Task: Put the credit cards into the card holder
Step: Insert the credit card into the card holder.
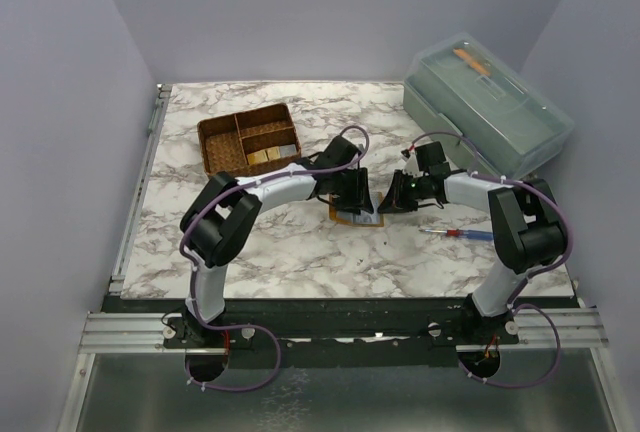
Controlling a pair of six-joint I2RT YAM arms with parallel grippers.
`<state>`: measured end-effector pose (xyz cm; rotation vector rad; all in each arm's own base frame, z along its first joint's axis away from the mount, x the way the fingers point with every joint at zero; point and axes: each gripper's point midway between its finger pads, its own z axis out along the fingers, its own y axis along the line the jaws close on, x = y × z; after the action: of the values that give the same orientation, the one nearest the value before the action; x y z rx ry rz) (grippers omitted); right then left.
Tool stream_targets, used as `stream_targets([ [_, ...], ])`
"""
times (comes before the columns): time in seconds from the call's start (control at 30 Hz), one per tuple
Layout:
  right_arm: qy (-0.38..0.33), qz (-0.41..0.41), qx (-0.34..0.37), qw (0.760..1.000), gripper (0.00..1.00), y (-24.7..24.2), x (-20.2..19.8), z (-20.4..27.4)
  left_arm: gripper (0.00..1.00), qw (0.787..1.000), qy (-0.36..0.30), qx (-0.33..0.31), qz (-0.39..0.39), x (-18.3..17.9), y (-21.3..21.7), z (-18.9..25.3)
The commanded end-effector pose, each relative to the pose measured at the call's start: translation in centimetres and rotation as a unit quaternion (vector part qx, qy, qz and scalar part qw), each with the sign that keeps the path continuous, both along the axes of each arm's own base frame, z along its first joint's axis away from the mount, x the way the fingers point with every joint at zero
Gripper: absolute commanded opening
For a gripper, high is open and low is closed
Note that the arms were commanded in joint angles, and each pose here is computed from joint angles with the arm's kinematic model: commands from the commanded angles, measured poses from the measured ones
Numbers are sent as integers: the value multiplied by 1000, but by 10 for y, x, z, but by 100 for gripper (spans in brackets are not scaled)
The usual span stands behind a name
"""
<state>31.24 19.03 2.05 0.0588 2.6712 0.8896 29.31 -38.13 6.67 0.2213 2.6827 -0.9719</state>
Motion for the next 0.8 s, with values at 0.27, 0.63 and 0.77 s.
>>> stream_targets([
  [0.27, -9, 8, 11, 1000, 12, 2, -12, 12, 11, 999, -16, 29, 33, 2, 23, -24],
  [0.63, -42, 20, 53, 997, 32, 10, -19, 47, 5, 997, -7, 54, 55, 0, 48, -49],
  [0.77, -36, 29, 70, 996, 38, 15, -19, 45, 4, 997, -4, 54, 59, -1, 51, -51],
])
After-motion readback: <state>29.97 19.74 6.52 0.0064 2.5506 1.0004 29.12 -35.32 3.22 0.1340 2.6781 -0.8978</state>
